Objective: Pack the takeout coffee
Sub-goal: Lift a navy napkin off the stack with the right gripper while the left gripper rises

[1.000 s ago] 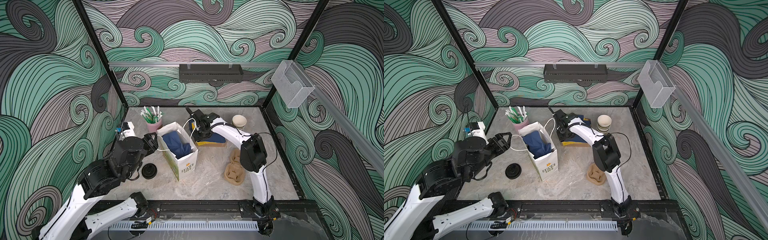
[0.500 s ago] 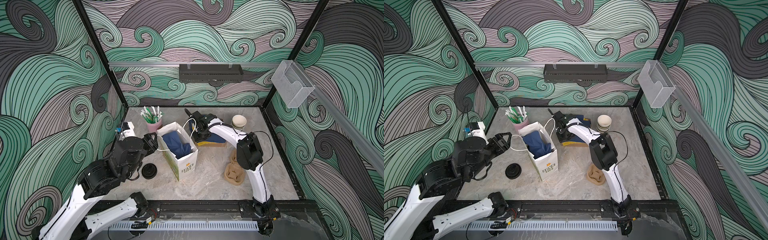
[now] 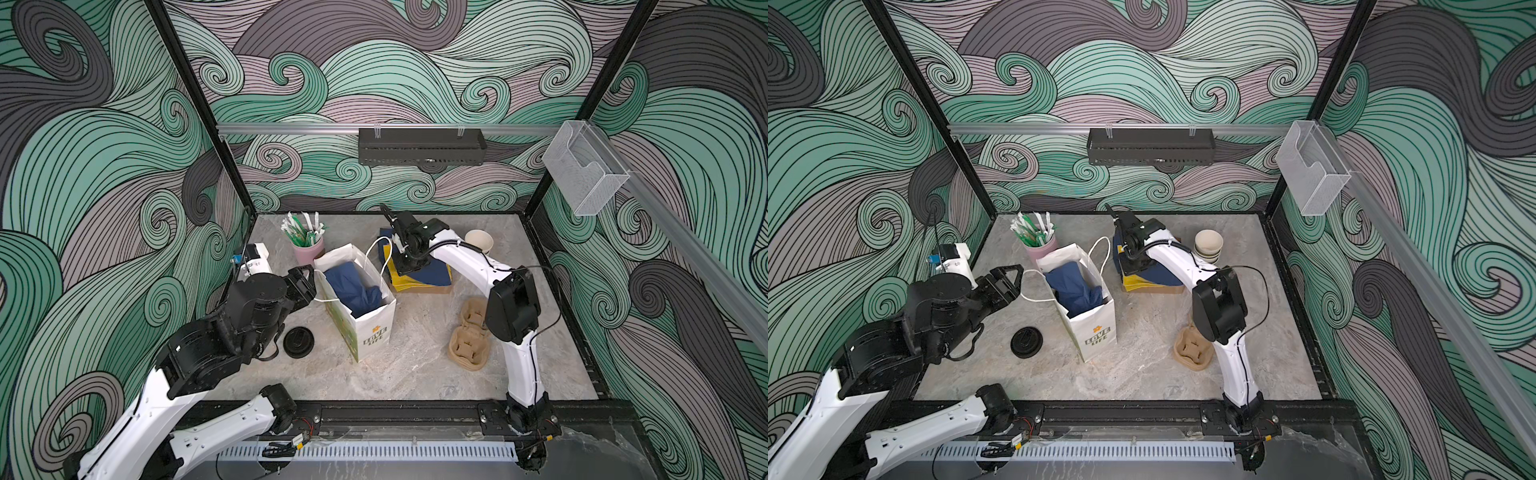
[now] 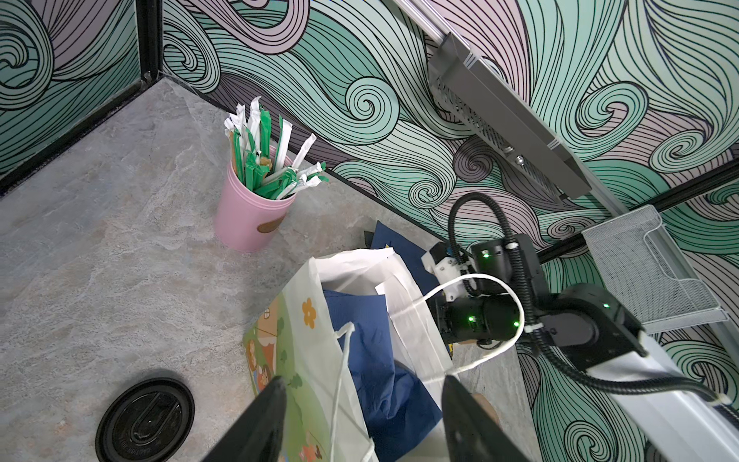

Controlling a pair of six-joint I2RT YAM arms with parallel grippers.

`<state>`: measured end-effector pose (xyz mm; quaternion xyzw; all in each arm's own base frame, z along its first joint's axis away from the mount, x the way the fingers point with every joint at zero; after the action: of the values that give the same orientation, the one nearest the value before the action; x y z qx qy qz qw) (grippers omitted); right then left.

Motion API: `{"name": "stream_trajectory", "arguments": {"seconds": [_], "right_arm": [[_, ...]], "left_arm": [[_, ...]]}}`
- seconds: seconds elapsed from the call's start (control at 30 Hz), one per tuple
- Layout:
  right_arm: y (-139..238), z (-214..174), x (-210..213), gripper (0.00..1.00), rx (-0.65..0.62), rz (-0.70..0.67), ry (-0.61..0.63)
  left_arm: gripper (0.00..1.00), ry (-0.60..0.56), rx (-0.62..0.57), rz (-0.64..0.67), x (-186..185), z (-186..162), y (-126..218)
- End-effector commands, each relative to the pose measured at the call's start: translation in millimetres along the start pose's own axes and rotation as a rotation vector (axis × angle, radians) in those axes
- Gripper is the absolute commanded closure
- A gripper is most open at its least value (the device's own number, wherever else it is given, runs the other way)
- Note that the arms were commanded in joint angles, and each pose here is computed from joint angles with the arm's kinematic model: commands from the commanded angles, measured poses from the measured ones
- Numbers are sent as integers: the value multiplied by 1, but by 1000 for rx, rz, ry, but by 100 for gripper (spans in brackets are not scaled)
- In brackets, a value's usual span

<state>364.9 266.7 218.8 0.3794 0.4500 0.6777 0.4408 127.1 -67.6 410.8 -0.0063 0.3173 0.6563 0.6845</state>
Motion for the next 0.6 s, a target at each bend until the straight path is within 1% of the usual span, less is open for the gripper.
{"name": "stream_trajectory", "arguments": {"seconds": [0.0, 0.13, 0.33, 0.43, 0.5, 0.57], "right_arm": [[32, -12, -1, 100, 11, 59, 26], [52, -25, -2, 100, 4, 103, 34], [106, -24, -19, 100, -107, 192, -12], [139, -26, -29, 100, -173, 265, -30], [166, -32, -34, 100, -222, 316, -21], [189, -40, -41, 100, -260, 318, -10]], "left_arm": [[36, -22, -39, -15, -2, 11, 7], [36, -60, -52, -54, -10, 15, 6], [34, -198, -88, -175, -36, 27, 3], [33, -300, -115, -287, -58, 36, 1], [32, -392, -142, -403, -78, 39, -2], [31, -490, -154, -494, -95, 39, -6]]}}
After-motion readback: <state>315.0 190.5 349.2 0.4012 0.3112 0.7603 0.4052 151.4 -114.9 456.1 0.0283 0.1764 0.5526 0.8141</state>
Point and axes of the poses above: each gripper's point midway between its finger pads, its own y axis back along the fingers, its own x axis along the line the jaws close on, z = x × y, the point moved 9 cm from there along y, back along the fingers, and after that the axes turned 6 degrees about -y, right-handed, at the moved point
